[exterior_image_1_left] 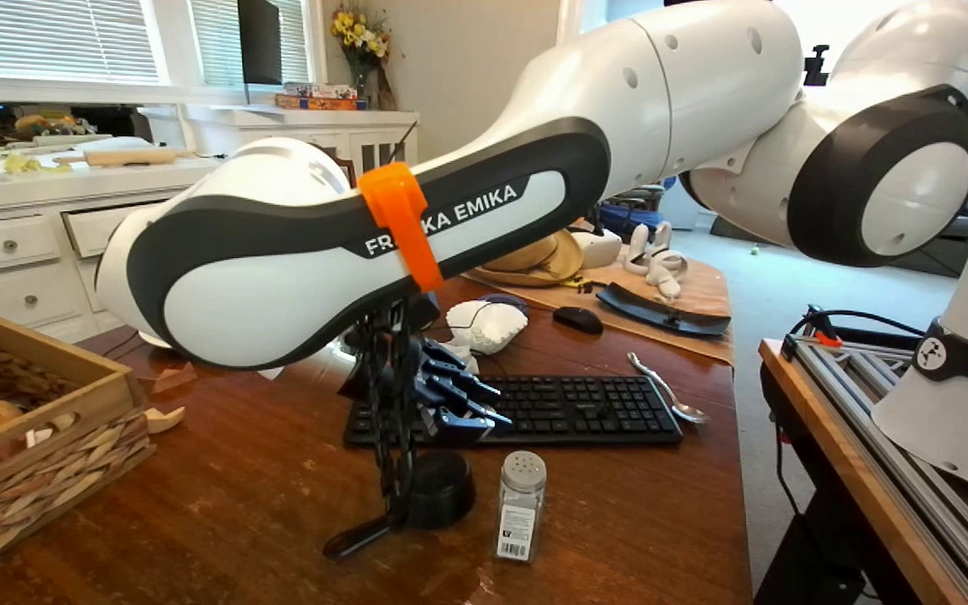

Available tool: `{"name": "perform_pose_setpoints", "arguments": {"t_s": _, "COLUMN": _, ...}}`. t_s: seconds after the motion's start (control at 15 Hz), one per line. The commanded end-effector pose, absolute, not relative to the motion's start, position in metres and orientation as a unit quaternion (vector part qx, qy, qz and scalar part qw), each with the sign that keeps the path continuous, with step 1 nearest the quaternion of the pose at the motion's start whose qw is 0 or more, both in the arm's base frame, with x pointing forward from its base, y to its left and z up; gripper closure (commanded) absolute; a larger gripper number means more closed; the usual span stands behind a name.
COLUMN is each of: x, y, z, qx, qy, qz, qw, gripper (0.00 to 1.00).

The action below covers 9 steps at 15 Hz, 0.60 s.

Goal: Pick up the lid from the bottle and put it on the table

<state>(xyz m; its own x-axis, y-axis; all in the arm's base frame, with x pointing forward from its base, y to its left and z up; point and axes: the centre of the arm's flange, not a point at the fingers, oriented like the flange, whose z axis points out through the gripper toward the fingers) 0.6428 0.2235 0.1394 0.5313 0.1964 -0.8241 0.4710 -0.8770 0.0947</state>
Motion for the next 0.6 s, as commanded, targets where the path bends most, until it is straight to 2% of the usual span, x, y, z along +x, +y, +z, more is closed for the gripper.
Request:
{"name": "perform_pose_setpoints", "arguments": {"t_s": 0.0, "x": 0.648, "y": 0.225, "z": 0.14, "qx": 0.876, "qy": 0.177, "qz": -0.417, "qw": 0.163, "gripper": 0.8}}
{"name": "perform_pose_setpoints", "arguments": {"t_s": 0.2, "x": 0.661, "y": 0.231, "z": 0.146, "qx": 0.888, "qy": 0.166, "qz": -0.395, "qw": 0.166, "gripper": 0.8}}
{"name": "perform_pose_setpoints", "arguments": {"t_s": 0.27, "x": 0.653, "y": 0.226, "z": 0.148, "qx": 0.881, "qy": 0.173, "qz": -0.409, "qw": 0.162, "gripper": 0.55}}
{"name": "perform_pose_setpoints", "arguments": {"t_s": 0.53, "x": 0.654, "y": 0.226, "z": 0.148, "qx": 0.884, "qy": 0.17, "qz": -0.404, "qw": 0.163, "gripper": 0.55}}
